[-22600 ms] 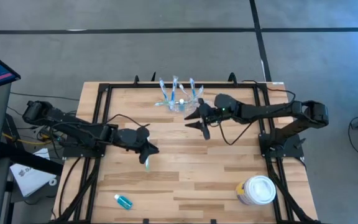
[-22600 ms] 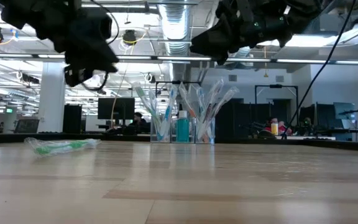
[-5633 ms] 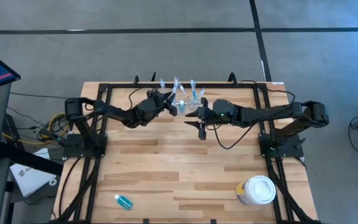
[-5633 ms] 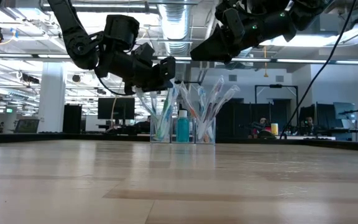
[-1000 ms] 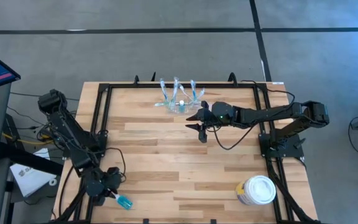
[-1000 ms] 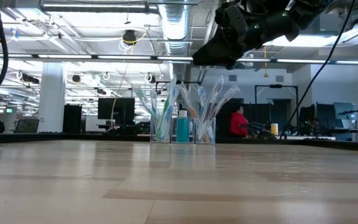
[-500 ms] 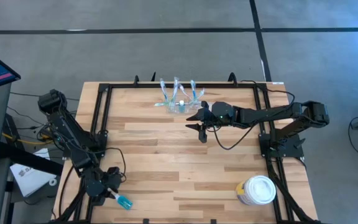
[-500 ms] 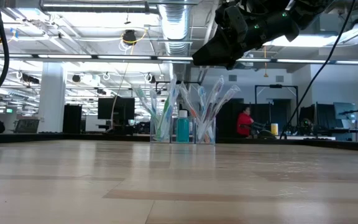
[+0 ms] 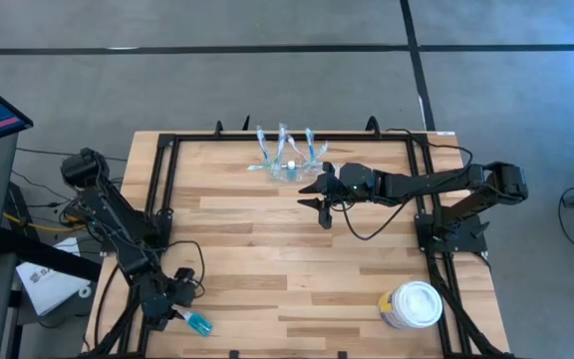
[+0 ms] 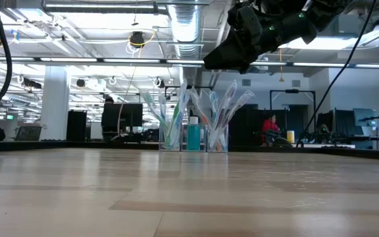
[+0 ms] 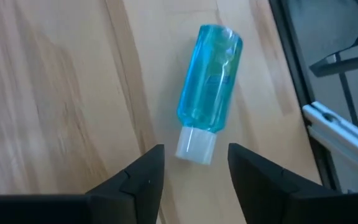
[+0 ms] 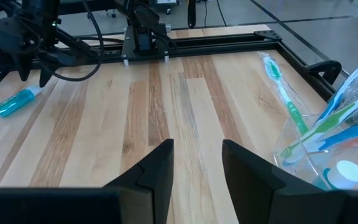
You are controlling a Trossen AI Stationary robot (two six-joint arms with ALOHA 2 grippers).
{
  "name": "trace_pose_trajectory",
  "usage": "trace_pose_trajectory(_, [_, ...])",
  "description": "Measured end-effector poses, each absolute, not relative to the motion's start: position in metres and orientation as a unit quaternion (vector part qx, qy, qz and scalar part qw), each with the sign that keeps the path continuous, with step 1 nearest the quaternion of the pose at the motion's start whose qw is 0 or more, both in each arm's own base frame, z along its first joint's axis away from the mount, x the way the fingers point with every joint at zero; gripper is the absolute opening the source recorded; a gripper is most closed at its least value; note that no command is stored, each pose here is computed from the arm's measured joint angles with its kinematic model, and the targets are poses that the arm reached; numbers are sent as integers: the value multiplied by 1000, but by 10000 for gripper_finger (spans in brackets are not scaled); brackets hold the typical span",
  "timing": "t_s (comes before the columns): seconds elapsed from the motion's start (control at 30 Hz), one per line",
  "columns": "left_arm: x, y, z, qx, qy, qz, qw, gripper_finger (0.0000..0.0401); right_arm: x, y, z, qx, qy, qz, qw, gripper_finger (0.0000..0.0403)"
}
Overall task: Pick & Place toothbrushing station
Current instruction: Put the blue mouthwash into the transparent organizer
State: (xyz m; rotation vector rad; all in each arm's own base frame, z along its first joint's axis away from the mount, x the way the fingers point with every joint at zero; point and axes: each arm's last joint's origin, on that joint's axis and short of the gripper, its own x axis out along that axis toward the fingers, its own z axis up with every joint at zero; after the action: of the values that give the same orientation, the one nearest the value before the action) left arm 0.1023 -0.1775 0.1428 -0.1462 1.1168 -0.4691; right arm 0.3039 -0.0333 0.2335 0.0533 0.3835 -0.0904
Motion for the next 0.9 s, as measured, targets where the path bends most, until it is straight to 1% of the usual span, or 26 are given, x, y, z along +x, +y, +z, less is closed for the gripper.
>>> trace_pose_trajectory(0.2, [102, -180, 134, -58, 546, -218, 807, 173, 304, -33, 234, 26, 191, -45, 980, 127])
trace_pose_trajectory(0.37, [103, -181, 129, -53, 552, -214, 804, 173, 304, -33, 234, 26, 190, -45, 980, 127])
trace_pose_trajectory(0.9, [107, -185, 124, -51, 542, -206, 813, 170, 304, -33, 234, 26, 191, -45, 980, 127])
